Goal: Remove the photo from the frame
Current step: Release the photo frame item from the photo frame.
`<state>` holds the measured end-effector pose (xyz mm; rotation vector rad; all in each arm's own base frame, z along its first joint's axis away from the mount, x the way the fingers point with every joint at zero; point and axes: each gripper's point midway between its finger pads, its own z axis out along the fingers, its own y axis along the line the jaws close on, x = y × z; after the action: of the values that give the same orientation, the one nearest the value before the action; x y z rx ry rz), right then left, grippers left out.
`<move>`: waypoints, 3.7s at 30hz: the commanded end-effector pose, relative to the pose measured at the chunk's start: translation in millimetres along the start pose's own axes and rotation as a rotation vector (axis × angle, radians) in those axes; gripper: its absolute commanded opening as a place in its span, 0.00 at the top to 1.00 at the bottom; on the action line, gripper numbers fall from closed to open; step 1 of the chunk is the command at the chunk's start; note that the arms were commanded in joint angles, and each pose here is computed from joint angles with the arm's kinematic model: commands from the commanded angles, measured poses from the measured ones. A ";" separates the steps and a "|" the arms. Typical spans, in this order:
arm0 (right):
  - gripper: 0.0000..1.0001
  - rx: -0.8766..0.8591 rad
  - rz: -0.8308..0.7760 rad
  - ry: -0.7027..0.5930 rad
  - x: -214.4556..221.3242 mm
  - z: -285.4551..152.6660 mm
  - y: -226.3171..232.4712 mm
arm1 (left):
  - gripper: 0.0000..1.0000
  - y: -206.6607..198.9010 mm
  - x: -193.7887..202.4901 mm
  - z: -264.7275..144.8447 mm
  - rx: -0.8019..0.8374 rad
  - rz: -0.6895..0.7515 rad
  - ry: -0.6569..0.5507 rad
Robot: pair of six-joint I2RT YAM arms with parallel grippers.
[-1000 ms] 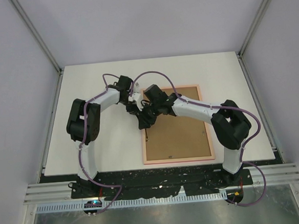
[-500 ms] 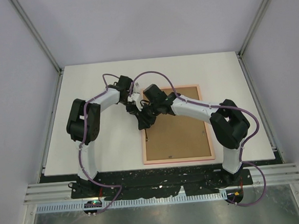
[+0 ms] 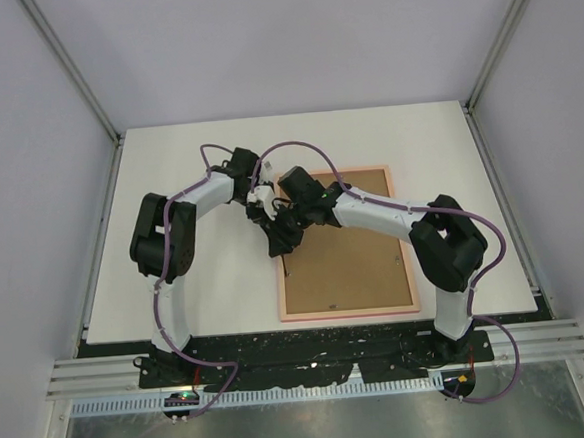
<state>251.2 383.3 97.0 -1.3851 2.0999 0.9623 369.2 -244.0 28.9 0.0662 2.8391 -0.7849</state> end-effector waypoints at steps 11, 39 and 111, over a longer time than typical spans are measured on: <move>0.92 -0.101 -0.050 -0.009 -12.0 -3.4 22.1 | 0.89 16.8 -7.0 0.0 -0.078 0.002 -0.026; 0.92 -0.008 -0.048 -0.013 -15.6 -2.9 5.8 | 0.89 17.7 -6.9 -0.3 -0.082 0.004 -0.029; 0.92 -0.053 -0.099 0.059 -27.4 -64.1 5.9 | 0.90 18.9 -7.4 -1.3 -0.091 0.002 -0.035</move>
<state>240.0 369.0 109.6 -1.5725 2.1139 0.9728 369.4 -243.7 28.7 0.0606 2.8402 -0.7803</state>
